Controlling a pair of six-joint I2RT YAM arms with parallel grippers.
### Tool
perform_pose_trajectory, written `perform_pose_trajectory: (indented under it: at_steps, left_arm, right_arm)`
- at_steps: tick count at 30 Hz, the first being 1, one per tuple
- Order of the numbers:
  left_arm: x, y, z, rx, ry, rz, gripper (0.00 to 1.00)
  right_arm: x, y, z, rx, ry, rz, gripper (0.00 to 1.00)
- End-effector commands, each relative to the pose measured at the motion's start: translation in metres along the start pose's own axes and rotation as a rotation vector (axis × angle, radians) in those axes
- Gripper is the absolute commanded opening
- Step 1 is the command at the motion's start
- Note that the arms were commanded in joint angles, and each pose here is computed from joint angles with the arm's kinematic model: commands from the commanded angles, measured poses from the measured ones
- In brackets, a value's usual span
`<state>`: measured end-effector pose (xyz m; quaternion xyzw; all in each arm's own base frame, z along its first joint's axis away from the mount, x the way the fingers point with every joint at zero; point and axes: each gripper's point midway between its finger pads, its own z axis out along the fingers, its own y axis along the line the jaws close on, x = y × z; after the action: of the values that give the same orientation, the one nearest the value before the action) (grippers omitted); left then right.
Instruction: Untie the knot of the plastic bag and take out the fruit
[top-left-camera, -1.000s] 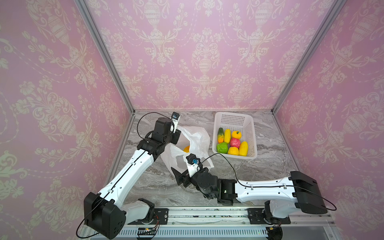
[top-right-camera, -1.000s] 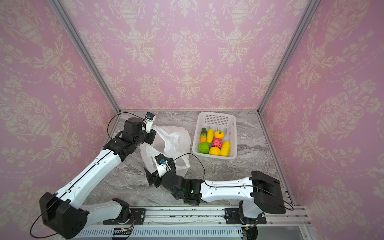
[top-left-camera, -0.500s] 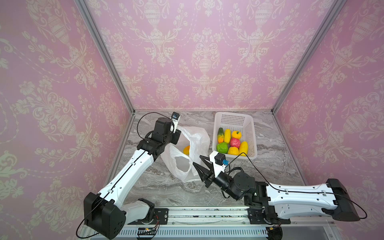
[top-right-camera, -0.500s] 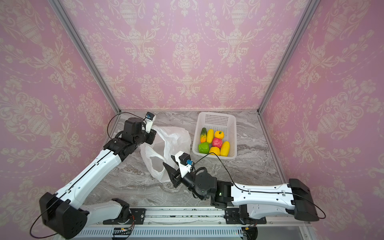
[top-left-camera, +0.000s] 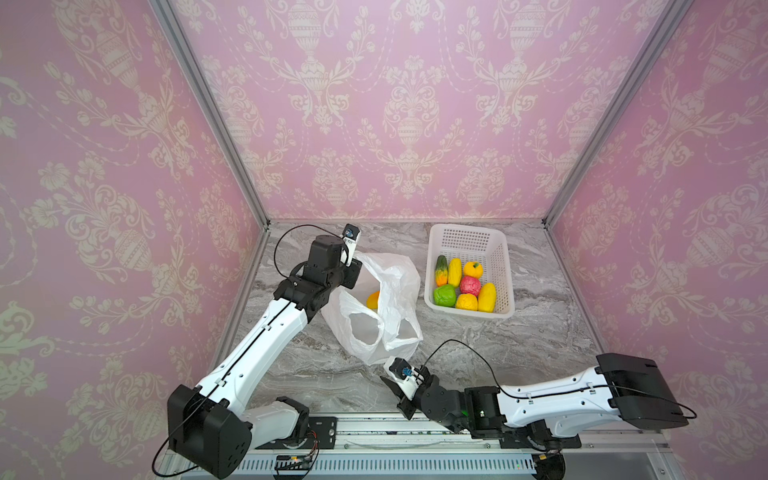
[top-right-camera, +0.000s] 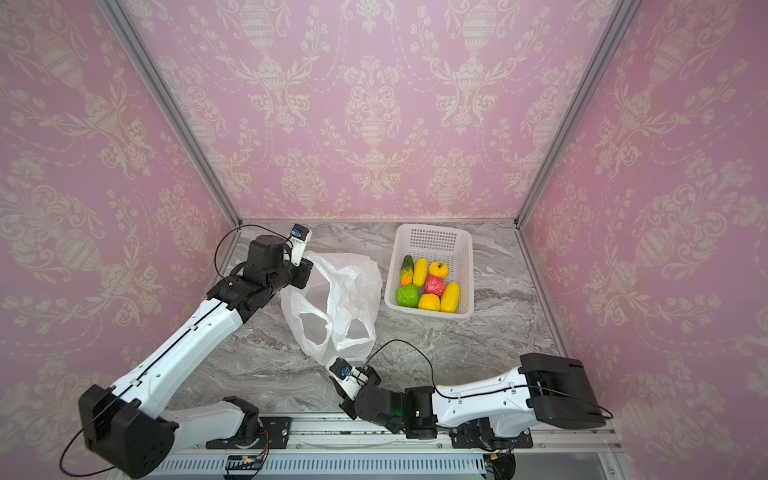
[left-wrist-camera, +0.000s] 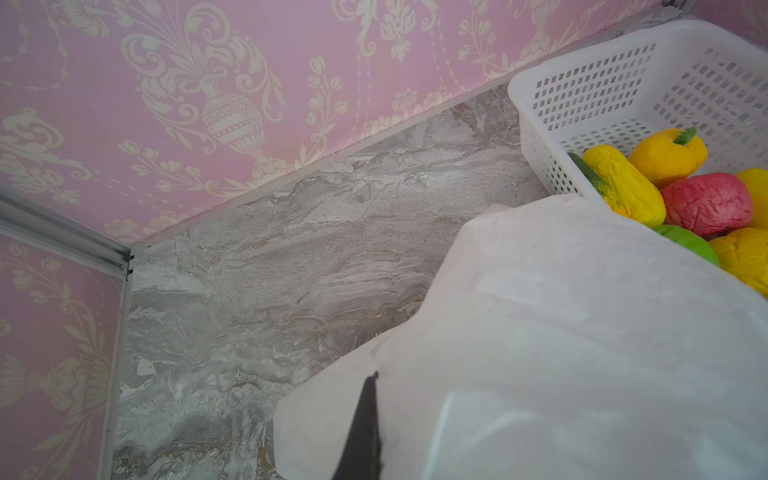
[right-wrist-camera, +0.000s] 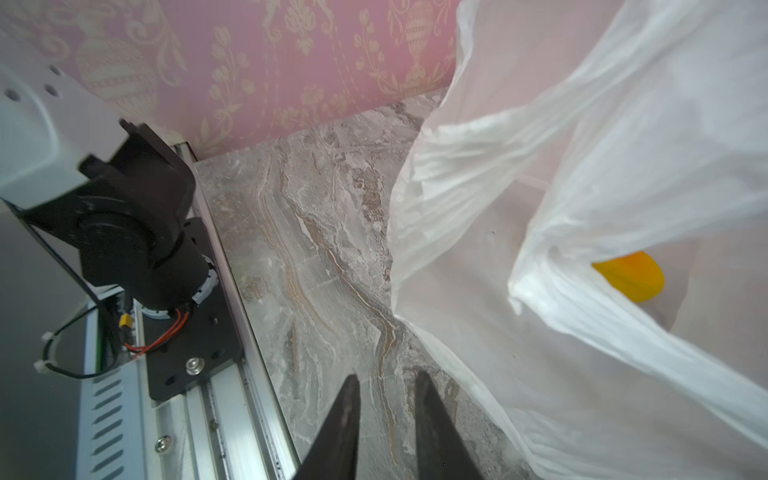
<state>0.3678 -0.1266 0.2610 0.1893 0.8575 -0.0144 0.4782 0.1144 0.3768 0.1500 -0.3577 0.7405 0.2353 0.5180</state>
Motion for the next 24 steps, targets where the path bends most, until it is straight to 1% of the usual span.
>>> perform_pose_trajectory:
  at_steps: [1, 3, 6, 10, 14, 15, 17, 20, 22, 24]
  left_arm:
    - [-0.013, 0.005, -0.012, -0.004, -0.039, -0.017, 0.03]
    - [-0.013, 0.004, -0.011, -0.001, -0.035, -0.019, 0.04]
    - [-0.014, 0.003, -0.012, 0.007, -0.039, -0.026, 0.03]
    - [-0.017, 0.001, -0.014, 0.024, -0.048, -0.039, 0.03]
    - [-0.021, -0.005, -0.016, 0.058, -0.060, -0.059, 0.03]
    - [-0.021, -0.006, -0.016, 0.064, -0.060, -0.062, 0.02]
    - [-0.021, -0.008, -0.015, 0.072, -0.061, -0.066, 0.02]
    - [-0.021, -0.009, -0.014, 0.081, -0.055, -0.069, 0.01]
    - [-0.021, -0.011, -0.014, 0.088, -0.056, -0.071, 0.01]
    - [-0.022, -0.012, -0.015, 0.093, -0.061, -0.072, 0.01]
  right_arm:
    - [-0.006, -0.021, 0.008, 0.146, -0.028, 0.061, 0.24]
    - [-0.008, -0.037, 0.016, 0.218, -0.027, 0.092, 0.23]
    - [-0.009, -0.067, 0.030, 0.289, -0.016, 0.183, 0.23]
    - [-0.016, -0.086, 0.046, 0.356, -0.016, 0.253, 0.31]
    - [-0.022, -0.097, 0.061, 0.432, 0.005, 0.346, 0.45]
    - [-0.023, -0.099, 0.065, 0.444, 0.000, 0.390, 0.50]
    - [-0.026, -0.105, 0.074, 0.472, -0.006, 0.438, 0.62]
    - [-0.026, -0.117, 0.088, 0.528, -0.015, 0.511, 0.77]
    - [-0.023, -0.124, 0.101, 0.545, -0.001, 0.560, 0.85]
    - [-0.017, -0.133, 0.115, 0.564, 0.027, 0.617, 0.89]
